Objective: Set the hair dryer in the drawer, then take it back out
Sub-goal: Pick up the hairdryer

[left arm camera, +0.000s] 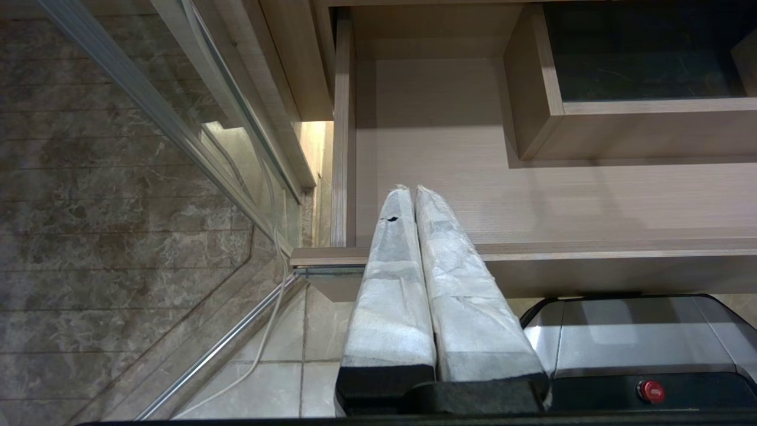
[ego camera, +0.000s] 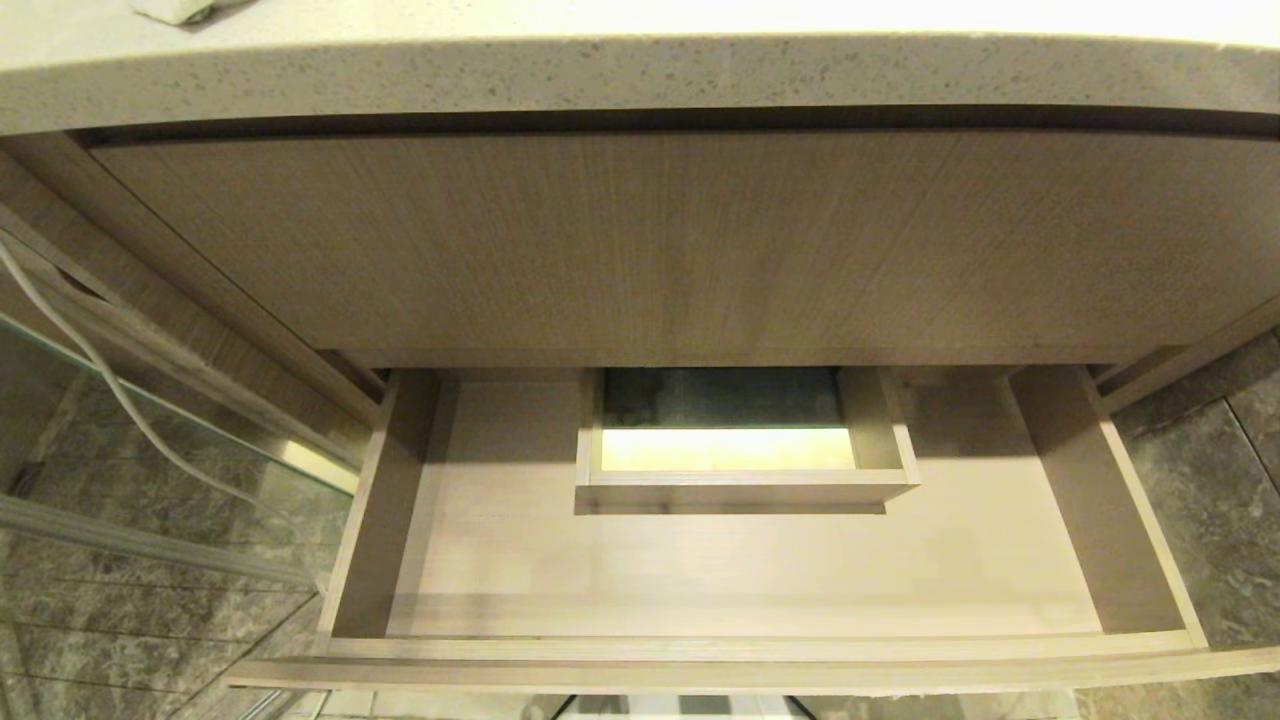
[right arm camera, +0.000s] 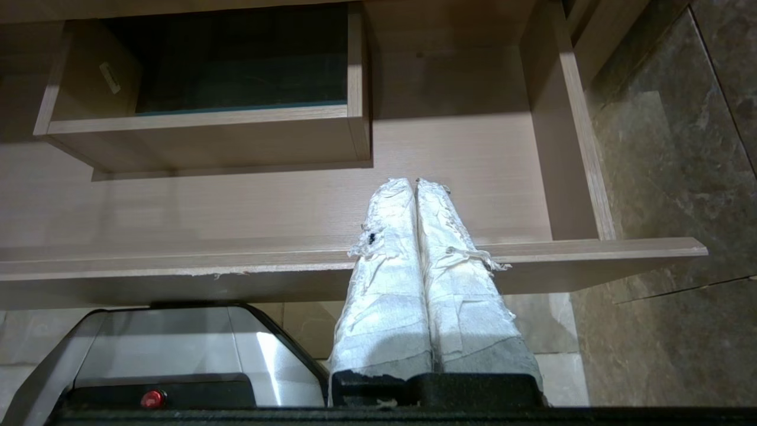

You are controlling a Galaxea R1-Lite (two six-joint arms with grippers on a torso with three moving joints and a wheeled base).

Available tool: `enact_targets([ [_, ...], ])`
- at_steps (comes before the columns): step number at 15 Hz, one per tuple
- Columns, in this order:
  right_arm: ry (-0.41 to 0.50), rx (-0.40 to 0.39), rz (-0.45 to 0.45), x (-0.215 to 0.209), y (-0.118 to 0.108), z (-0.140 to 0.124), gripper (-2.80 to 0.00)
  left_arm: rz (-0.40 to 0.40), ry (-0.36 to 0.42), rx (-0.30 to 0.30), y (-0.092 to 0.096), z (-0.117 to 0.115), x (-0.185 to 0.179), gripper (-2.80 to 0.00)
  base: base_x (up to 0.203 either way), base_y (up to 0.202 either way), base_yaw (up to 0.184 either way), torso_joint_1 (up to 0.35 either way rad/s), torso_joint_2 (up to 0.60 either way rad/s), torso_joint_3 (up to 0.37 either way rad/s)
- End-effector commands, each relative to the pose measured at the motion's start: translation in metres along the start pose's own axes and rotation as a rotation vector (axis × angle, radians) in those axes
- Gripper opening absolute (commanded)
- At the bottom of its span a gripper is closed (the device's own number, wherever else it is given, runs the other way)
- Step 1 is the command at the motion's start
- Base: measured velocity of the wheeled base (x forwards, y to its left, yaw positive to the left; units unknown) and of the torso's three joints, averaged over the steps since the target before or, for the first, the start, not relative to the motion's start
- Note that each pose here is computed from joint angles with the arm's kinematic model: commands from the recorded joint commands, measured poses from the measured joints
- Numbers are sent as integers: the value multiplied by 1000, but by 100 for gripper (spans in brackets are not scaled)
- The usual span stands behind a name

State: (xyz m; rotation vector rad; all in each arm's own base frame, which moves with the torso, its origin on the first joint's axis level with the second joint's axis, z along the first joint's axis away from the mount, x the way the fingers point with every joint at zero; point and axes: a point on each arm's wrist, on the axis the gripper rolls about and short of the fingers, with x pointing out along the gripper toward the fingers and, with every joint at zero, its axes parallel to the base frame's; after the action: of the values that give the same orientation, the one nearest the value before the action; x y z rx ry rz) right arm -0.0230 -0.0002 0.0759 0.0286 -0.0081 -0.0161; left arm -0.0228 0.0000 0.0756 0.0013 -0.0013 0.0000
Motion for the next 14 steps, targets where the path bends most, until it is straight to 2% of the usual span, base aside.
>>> enact_targets([
  [1,3,-4,2,0,0,0,-280,0,-2,0,0,0,0,-280,0,0,0,0,0,0],
  [8,3,0,1,0,0,0,-280,0,-2,0,0,0,0,-280,0,0,0,5,-6,-4],
  [12,3,-3,3,0,0,0,-280,0,0,0,0,0,0,-280,0,0,0,225,-390,-142],
  [14,3,1,1,0,0,0,-280,0,0,0,0,0,0,-280,0,0,0,64,-482,-196],
])
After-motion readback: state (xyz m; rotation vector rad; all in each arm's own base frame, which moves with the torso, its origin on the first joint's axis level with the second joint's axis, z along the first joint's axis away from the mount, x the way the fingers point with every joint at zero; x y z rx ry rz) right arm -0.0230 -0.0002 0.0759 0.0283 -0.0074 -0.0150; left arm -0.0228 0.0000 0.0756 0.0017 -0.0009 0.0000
